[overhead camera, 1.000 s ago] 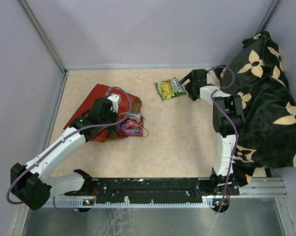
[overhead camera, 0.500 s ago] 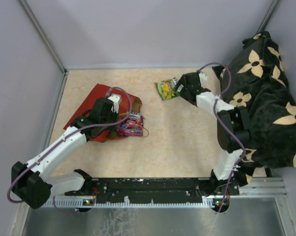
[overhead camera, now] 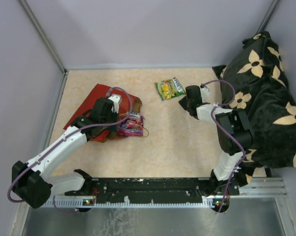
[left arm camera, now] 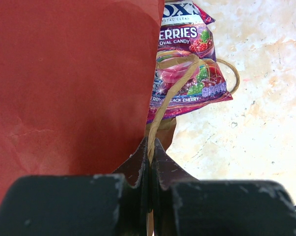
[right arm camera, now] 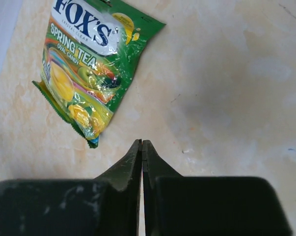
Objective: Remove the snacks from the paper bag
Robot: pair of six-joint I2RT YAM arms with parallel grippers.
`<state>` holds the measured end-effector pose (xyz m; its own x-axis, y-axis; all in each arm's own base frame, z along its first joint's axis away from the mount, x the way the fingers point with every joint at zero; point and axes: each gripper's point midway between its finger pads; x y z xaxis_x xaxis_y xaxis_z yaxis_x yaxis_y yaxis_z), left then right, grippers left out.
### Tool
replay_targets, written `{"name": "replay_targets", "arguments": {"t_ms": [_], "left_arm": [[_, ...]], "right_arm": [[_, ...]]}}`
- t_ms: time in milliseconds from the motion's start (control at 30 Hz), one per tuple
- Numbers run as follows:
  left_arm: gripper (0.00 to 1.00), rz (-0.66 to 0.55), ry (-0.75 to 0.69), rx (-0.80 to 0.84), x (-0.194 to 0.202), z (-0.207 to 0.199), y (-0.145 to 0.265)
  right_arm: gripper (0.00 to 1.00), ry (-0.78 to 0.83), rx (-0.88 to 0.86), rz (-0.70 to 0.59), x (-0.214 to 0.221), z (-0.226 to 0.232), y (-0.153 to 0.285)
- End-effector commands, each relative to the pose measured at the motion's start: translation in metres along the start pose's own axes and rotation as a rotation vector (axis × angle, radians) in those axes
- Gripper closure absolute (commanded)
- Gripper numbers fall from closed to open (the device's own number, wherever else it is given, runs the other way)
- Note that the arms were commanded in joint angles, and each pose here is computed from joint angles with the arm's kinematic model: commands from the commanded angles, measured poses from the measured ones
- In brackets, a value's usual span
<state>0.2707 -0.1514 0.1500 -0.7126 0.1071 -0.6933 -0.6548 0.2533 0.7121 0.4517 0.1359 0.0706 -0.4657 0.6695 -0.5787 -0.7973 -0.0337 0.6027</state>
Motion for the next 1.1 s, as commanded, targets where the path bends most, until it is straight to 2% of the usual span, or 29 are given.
{"name": "replay_targets", "arguments": {"t_ms": [0,233,367,567,700,767,900,933,967,1067], "left_arm": [[0.96,0.014,0.001,-0.011,0.006,0.004,0.002],[0.96,0.005,0.0,-0.016,0.004,0.005,0.003],[0.96,0.006,0.0,-0.018,0.004,0.005,0.003],[0.96,0.001,0.0,-0.023,0.003,0.006,0.004],[0.96,-0.004,0.005,-0.026,0.003,0.007,0.005],[0.96,-0.008,0.006,-0.025,0.003,0.007,0.006],[0.96,-0.015,0.005,-0.022,0.0,0.006,0.007],[0.96,-0.014,0.003,-0.02,0.0,0.006,0.007],[0.96,-0.014,0.002,-0.02,-0.001,0.006,0.007],[0.96,-0.006,0.0,-0.016,0.0,0.005,0.006]], "right_arm": [[1.0,-0.09,-0.023,-0.088,-0.029,0.022,-0.023],[1.0,-0.132,0.055,-0.046,-0.032,0.014,-0.067],[1.0,-0.123,0.061,-0.068,-0.05,0.024,-0.088],[1.0,-0.045,-0.031,-0.124,-0.104,0.091,-0.121],[1.0,0.057,-0.229,-0.105,-0.131,0.164,-0.123],[0.88,0.123,-0.259,-0.105,-0.137,0.187,-0.105],[0.27,0.283,-0.145,-0.204,-0.116,0.194,-0.062],[0.17,0.317,-0.093,-0.218,-0.104,0.189,-0.055],[0.12,0.34,-0.038,-0.229,-0.093,0.183,-0.051],[0.09,0.367,0.113,-0.269,-0.072,0.161,-0.048]]}}
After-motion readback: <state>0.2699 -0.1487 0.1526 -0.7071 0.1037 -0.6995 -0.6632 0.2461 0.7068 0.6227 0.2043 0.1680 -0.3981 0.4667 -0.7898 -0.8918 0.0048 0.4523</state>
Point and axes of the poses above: each gripper's point midway between its finger pads, its own y axis back along the fingers, its own z axis along the line the jaws close on, x = y × z, and after that the axes turned 6 degrees about y, right-handed
